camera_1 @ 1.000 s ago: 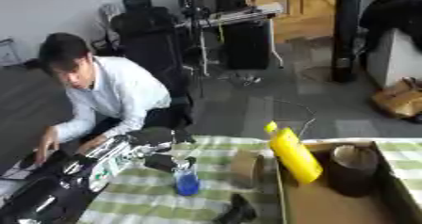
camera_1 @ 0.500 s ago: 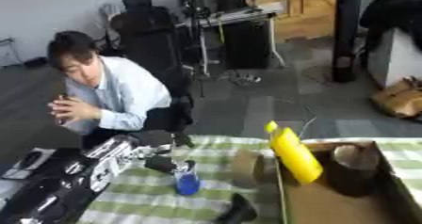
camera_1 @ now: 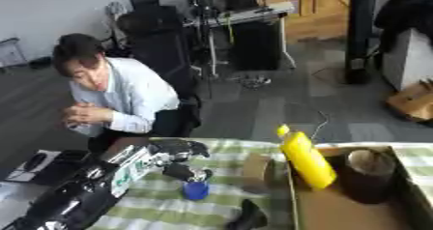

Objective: Pick up objects on the table and place them in the box.

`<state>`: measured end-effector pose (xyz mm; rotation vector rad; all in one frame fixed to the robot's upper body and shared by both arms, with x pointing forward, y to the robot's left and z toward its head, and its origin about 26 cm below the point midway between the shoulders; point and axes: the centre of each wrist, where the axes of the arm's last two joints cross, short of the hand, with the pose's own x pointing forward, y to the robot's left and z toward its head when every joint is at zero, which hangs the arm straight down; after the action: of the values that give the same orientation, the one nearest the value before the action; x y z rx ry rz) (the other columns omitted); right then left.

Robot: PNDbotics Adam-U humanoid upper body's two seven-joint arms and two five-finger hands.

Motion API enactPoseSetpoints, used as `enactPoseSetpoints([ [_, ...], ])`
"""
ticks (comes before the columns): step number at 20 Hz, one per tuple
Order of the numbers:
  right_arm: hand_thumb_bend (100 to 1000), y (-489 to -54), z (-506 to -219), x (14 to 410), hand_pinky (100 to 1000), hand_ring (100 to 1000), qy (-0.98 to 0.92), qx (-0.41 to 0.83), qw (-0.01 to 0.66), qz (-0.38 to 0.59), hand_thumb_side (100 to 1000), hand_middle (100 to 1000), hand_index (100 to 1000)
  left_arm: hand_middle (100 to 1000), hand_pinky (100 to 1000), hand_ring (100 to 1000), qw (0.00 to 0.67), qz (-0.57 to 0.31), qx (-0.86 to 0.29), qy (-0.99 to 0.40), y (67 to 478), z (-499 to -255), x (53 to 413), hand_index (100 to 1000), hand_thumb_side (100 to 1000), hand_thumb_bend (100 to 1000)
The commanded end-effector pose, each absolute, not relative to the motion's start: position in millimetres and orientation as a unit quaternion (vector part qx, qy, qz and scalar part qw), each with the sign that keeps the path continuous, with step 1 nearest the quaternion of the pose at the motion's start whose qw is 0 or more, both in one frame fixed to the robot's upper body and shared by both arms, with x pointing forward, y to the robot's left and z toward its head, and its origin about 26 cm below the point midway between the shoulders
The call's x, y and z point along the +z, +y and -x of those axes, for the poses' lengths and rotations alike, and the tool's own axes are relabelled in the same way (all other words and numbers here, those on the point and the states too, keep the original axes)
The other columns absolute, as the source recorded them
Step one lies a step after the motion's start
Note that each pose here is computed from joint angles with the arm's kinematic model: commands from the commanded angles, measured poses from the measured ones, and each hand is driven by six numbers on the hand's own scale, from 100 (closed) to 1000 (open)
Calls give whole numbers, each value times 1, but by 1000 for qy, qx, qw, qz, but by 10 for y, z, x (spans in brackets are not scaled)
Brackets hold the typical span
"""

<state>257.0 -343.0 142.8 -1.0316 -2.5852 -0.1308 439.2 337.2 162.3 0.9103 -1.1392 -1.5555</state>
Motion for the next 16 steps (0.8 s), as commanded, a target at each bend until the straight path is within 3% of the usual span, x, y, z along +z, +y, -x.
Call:
enactPoseSetpoints([
  [1,100,-3415,-2575,1508,908,978,-931,-77,122,336,1000,810,754,1000,788,943,478,-392,-628,-474,3415,-4432,1772,1000,1000,316],
  [16,100,-3392,-2579,1492,906,976,-931,-80,125,335,1000,810,755,1000,864,984,485,-422,-622,-447,3521,-4464,1633,1000,1000,340],
])
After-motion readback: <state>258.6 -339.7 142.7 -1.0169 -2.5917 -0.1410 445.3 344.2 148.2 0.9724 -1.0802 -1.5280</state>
